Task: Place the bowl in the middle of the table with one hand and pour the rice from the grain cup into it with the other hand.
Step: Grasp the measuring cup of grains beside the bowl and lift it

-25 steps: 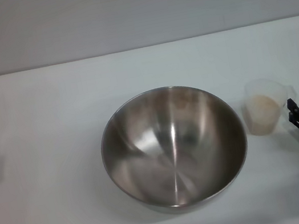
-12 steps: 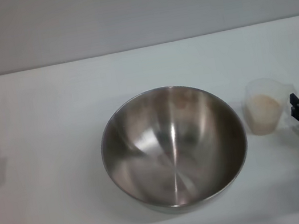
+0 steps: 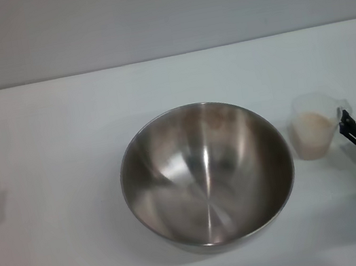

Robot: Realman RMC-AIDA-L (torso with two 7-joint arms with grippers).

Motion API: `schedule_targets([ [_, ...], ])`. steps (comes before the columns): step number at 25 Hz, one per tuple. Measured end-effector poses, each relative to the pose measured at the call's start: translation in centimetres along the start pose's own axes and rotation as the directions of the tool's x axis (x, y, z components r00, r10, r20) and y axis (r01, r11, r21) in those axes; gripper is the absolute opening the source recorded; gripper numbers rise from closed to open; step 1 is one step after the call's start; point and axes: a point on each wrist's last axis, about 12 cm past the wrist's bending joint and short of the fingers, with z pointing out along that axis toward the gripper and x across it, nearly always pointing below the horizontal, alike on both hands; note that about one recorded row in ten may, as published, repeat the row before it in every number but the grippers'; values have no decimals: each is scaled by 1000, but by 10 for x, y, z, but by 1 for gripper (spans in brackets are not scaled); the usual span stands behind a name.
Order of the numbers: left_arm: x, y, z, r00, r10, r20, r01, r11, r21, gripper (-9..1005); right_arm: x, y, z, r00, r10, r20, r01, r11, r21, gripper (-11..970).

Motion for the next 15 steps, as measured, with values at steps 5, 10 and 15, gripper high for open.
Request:
schedule_targets([
  [5,1,-1,-1,1000,4,-5,-4,1000,7,832,0,0,5,1000,1,-16,-1,1000,1,768],
  [10,3,-1,-3,1000,9,-13,-9,1000,14,832,-2,1,7,1000,0,-13,0,1000,-2,768],
  [15,3,-2,-3,1000,9,-16,-9,1000,20,832,-2,1,8,1000,0,-12,0,1000,-4,768],
])
